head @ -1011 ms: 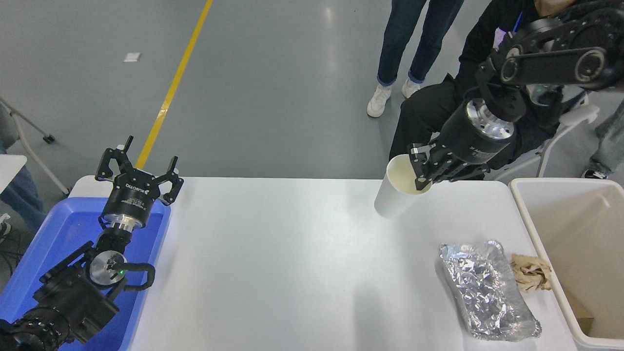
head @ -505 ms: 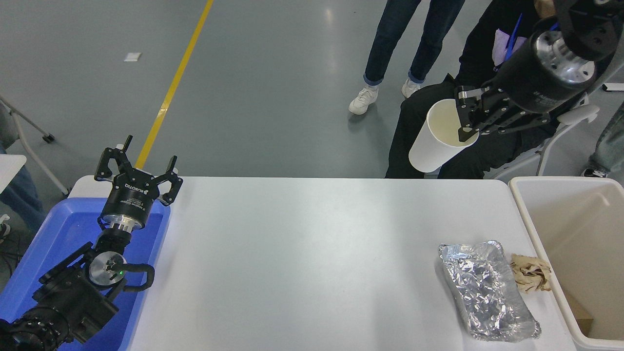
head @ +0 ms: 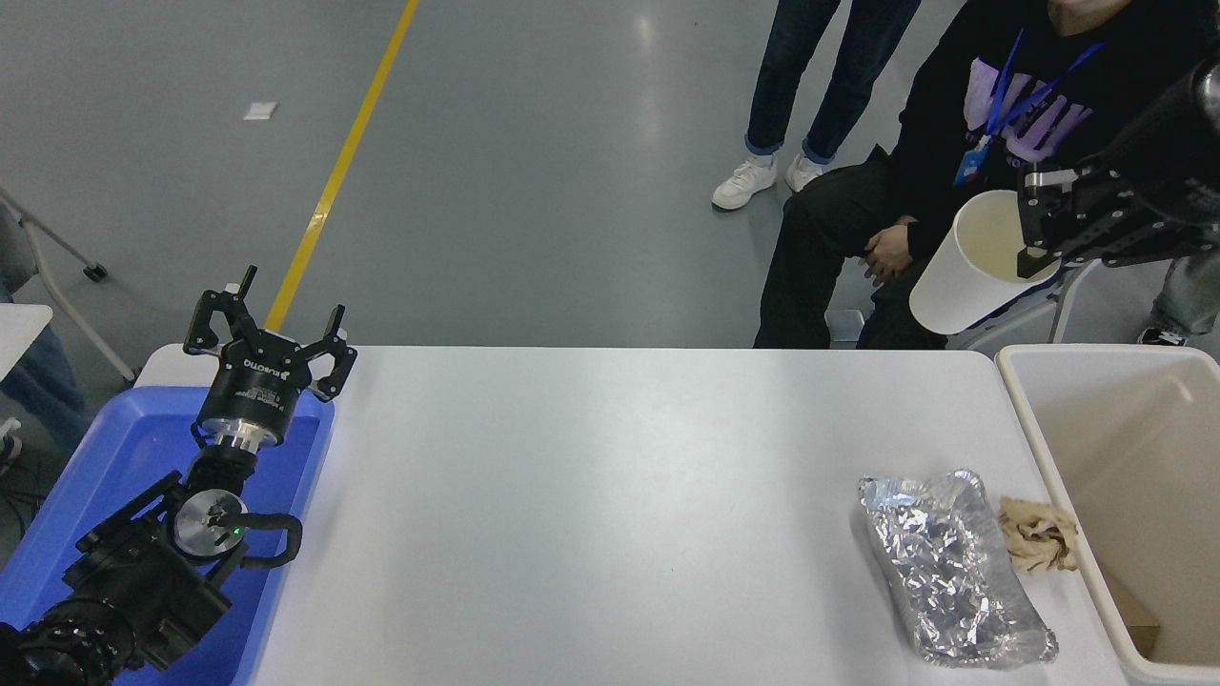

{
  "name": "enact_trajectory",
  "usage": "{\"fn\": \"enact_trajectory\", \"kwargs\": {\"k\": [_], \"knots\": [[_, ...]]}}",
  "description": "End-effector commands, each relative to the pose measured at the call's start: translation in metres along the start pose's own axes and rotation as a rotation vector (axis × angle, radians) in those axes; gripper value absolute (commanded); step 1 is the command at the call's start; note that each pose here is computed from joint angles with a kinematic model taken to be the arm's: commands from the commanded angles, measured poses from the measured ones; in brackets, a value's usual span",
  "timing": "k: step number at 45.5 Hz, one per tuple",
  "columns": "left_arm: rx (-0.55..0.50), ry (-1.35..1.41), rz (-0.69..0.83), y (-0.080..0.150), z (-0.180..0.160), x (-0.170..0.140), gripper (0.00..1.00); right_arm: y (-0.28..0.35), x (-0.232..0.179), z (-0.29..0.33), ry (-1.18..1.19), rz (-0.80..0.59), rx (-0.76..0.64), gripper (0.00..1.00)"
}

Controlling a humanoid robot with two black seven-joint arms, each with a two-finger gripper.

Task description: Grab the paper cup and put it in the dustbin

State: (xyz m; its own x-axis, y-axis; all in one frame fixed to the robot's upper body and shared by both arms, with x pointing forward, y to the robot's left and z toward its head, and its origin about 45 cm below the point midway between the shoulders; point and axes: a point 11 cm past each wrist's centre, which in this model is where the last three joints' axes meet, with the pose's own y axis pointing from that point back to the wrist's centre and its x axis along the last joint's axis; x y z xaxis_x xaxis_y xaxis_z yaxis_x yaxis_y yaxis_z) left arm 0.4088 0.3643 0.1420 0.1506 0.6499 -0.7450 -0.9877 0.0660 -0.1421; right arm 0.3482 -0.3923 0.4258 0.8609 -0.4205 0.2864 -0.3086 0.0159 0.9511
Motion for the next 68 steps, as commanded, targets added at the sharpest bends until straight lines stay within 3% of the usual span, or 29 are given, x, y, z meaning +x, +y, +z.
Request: {"fn": "enact_trajectory", "kwargs": {"k": [1,18,31,46,68], "knots": [[0.000,0.000,0.001,0.000,0.000,0.000,0.98,-0.038,-0.012,0.125,-0.266,-0.039,-0.068,0.00],[-0.002,0.000,0.002,0.000,0.000,0.001,0.98,-0.137,0.013,0.229,-0.305,0.331,-0.265,0.00],[-0.002,0.001,-0.001,0.000,0.000,0.000,0.98,-0.214,-0.013,0.280,-0.225,0.566,-0.412,0.00],[-0.002,0.001,-0.001,0.000,0.000,0.000,0.98,-0.289,-0.050,0.256,-0.189,0.605,-0.370,0.00],[-0.002,0.001,-0.001,0.000,0.000,0.000,0.98,-0.301,-0.068,0.260,-0.196,0.597,-0.380,0.00]]}}
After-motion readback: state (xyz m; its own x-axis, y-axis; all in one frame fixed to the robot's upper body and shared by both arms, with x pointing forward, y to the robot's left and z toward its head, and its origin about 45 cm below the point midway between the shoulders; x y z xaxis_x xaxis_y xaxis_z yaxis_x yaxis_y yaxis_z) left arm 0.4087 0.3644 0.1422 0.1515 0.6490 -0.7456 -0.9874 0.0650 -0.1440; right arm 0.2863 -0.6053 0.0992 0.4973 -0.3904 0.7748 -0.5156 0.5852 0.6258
